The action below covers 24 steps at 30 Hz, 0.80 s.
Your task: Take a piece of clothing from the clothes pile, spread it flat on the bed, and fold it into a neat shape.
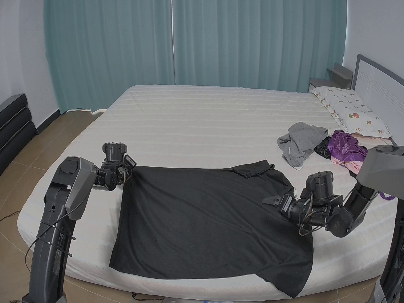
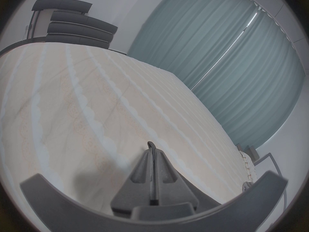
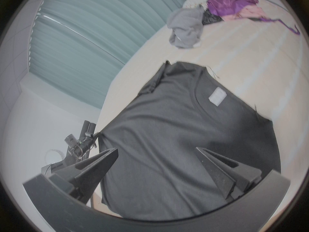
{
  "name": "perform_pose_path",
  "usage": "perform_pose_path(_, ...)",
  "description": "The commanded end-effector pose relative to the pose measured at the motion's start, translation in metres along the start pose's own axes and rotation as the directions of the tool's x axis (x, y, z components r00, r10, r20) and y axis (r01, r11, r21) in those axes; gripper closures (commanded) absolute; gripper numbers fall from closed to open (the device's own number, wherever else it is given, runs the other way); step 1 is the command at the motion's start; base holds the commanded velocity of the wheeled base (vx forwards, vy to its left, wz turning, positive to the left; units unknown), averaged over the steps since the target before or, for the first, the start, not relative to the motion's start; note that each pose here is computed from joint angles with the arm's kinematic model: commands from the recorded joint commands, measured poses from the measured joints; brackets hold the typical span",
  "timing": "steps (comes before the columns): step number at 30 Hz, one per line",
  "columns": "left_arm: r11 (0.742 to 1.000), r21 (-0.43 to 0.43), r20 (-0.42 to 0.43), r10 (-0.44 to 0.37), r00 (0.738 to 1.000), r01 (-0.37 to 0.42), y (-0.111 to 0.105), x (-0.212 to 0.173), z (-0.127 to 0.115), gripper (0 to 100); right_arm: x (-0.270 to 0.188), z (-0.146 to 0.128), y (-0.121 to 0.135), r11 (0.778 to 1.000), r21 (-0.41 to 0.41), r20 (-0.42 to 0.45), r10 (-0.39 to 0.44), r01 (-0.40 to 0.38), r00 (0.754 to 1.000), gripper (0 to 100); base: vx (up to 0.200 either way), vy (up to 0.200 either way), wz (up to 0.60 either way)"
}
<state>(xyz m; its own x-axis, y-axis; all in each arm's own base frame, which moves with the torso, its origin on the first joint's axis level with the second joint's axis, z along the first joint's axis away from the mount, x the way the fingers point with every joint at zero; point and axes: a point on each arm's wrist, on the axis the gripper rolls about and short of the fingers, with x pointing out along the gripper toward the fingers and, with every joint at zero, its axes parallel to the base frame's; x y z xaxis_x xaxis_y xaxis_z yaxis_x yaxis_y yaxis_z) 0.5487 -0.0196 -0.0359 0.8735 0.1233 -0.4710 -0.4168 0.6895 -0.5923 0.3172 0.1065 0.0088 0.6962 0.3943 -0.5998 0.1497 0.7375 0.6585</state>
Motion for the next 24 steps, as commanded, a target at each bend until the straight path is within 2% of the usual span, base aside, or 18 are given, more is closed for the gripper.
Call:
perform_pose_path(1,1.0,-0.008,-0.005,0.007,1.0,-0.007,0.001,-0.001,-0.001,100,0.04,0.015,0.001,0.995,-0.082,0.079,-0.05,0.057,0.996,0,0.0,0.0,0.0)
perform_pose_path(4,1.0,-0.006,-0.019,0.018,1.0,-0.019,0.004,-0.002,-0.005,100,0.059,0.032,-0.003,0.986,-0.137,0.127,-0.073,0.091,0.989,0,0.0,0.0,0.0)
perform_pose_path(7,1.0,-0.003,-0.023,0.023,0.999,-0.023,0.005,-0.002,-0.006,100,0.08,0.043,-0.013,0.978,-0.172,0.132,-0.098,0.121,0.986,0,0.0,0.0,0.0)
perform_pose_path(14,1.0,0.0,-0.025,0.021,0.999,-0.021,0.004,-0.003,-0.008,100,0.1,0.071,-0.002,0.974,-0.2,0.189,-0.065,0.103,0.98,0,0.0,0.0,0.0)
perform_pose_path(18,1.0,-0.001,-0.027,0.025,0.999,-0.025,0.005,-0.002,-0.008,100,0.12,0.08,-0.016,0.942,-0.302,0.223,-0.079,0.145,0.972,0,0.0,0.0,0.0)
perform_pose_path(24,0.999,0.001,-0.019,0.035,0.999,-0.035,0.006,-0.002,-0.009,100,0.144,0.093,-0.019,0.926,-0.322,0.312,-0.093,0.197,0.946,0,0.0,0.0,0.0)
